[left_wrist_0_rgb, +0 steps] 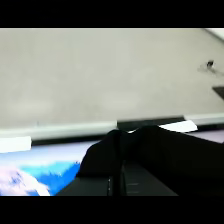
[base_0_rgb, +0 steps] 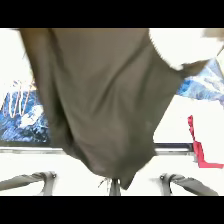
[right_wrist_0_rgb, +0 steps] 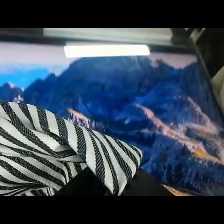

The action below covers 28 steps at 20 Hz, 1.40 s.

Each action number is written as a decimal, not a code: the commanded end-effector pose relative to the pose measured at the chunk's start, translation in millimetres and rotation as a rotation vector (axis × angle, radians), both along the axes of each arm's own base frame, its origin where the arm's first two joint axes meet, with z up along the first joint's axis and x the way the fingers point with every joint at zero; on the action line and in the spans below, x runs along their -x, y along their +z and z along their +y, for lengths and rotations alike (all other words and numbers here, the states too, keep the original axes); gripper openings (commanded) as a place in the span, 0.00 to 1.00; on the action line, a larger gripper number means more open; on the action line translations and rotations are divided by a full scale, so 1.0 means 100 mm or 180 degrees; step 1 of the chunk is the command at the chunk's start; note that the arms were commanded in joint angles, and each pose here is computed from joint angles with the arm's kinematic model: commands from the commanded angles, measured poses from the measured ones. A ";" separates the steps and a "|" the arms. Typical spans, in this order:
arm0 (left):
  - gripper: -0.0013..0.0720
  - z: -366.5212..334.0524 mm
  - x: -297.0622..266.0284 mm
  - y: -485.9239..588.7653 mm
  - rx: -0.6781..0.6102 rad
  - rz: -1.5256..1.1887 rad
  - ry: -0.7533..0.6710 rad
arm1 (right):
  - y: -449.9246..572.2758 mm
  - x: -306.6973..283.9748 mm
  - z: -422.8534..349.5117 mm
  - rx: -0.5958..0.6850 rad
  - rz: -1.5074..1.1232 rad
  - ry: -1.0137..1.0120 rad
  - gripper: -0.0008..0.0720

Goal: Fold the shirts.

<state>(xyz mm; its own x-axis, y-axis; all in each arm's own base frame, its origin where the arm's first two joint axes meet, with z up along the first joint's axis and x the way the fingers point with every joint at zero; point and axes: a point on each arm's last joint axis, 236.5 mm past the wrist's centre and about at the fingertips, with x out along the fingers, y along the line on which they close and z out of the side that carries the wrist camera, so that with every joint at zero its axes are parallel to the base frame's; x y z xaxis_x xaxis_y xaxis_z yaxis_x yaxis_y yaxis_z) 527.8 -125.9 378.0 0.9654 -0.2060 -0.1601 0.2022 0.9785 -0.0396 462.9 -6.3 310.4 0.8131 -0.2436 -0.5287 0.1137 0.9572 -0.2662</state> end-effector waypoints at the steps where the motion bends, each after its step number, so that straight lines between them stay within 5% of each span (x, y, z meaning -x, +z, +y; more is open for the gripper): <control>1: 0.08 -0.27 -0.68 -1.21 0.0449 0.0725 -0.0018 | -1.08 -0.58 0.12 0.0097 0.0660 -0.0002 0.11; 8: 0.09 -0.86 -0.61 -3.10 0.0947 0.2439 -0.0308 | -2.28 -0.77 0.25 0.0010 0.1466 -0.0068 0.11; 9: 0.22 -0.87 -0.52 -3.25 0.0887 0.2636 -0.0317 | -2.30 -0.76 0.25 0.0009 0.1486 -0.0071 0.11; 11: 0.87 -0.77 -0.33 -3.35 0.0695 0.2916 -0.0381 | -2.27 -0.72 0.20 0.0105 0.1531 -0.0065 0.11; 12: 0.95 -0.67 -0.24 -3.31 0.0650 0.3057 -0.0378 | -2.22 -0.67 0.16 0.0143 0.1548 -0.0103 0.11; 15: 0.95 -0.15 0.18 -3.03 0.0523 0.3545 -0.0292 | -2.01 -0.56 0.03 0.0095 0.1500 -0.0202 0.11; 17: 0.75 0.24 0.63 -2.97 0.0314 0.3930 -0.0114 | -1.87 -0.44 -0.13 0.0058 0.1506 -0.0320 0.11; 21: 0.77 0.28 1.61 -3.24 0.0087 0.4379 -0.0019 | -1.82 -0.19 -0.35 -0.0176 0.1678 -0.0509 0.11; 24: 0.88 -0.17 2.39 -3.65 0.0540 0.4546 -0.0278 | -1.87 -0.13 -0.31 -0.0366 0.1772 -0.0447 0.11; 28: 0.88 -0.54 3.13 -3.98 0.1237 0.4783 -0.0470 | -1.88 -0.15 -0.22 -0.0421 0.1769 -0.0350 0.11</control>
<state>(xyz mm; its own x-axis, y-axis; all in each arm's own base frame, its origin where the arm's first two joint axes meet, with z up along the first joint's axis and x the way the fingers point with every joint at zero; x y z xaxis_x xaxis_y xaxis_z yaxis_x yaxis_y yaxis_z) 267.6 -153.2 3.0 -0.0352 -0.4162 -0.9086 -0.0710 0.9079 -0.4131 480.5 -35.4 124.7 0.3846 -0.2534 -0.8876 0.1092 0.9673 -0.2288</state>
